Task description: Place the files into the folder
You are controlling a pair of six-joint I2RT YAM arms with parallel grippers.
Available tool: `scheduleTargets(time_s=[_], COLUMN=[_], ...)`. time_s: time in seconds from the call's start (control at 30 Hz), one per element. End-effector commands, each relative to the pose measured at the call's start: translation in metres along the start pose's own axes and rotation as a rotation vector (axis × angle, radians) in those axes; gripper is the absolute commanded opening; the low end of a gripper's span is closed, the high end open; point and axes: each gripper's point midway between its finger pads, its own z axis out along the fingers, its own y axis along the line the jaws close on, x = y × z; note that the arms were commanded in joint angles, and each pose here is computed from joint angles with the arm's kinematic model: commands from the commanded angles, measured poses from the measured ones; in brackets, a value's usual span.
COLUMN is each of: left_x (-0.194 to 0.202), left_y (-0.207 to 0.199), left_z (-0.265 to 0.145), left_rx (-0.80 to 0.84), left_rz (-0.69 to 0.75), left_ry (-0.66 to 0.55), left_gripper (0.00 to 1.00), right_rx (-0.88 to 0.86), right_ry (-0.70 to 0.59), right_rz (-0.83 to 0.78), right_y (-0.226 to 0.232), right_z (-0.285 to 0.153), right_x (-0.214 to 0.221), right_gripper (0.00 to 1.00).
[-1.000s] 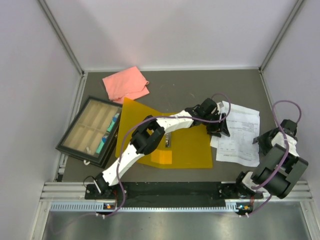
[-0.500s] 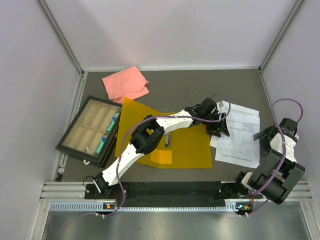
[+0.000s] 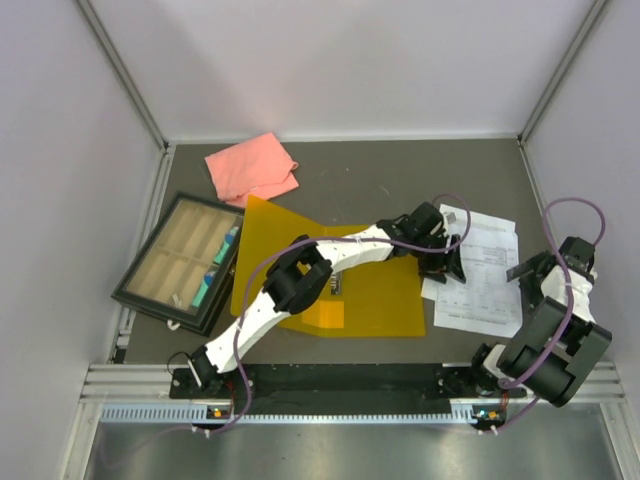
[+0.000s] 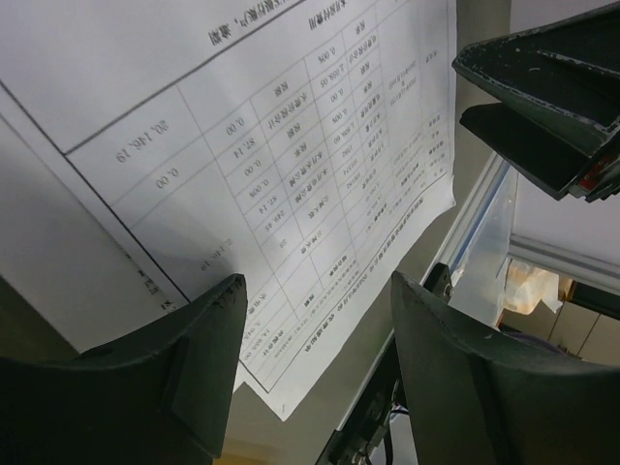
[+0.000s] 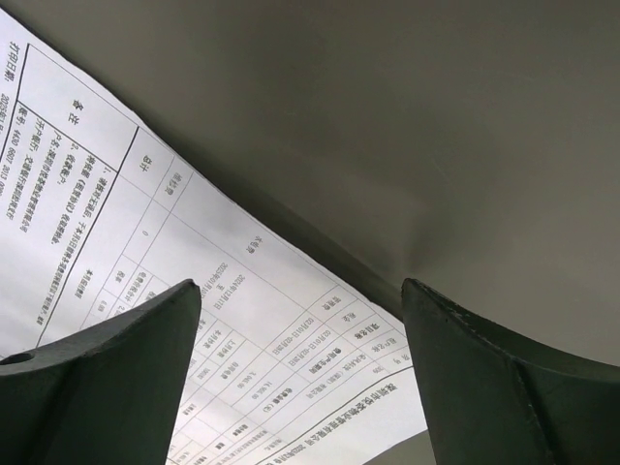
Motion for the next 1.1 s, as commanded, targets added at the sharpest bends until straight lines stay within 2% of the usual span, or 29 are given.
scheduleTargets(time_s=[0.0,0.3,0.63,1.07], left_x=[-0.003,-0.002,0.005,0.001], left_y=[-0.023,-0.027,0.068,0.103], left_z=[-0.005,0.001,0.004,-0.002], left_rx=[0.041,0.068,-0.149,-0.187], left_rz=[0.025,0.0,-0.095,-0.127], left_ry=[-0.018,-0.022,-0.014,-0.004], left_gripper=[0.65,0.66,0.66,0.66], right_rx=[-0.008,0.003,-0.025,-0.147], right_ry=[-0.017,-0.009,0.015,0.139], right_rz=[-0.005,-0.001,-0.014,-0.034], right_y=[0.004,0.002,0.006,0.028], right_z=[0.001,0.004,0.007,0.014], right_x=[-0.006,-0.004,0.001,0.025], right_gripper=[0.82,0.82,0.87,0.84])
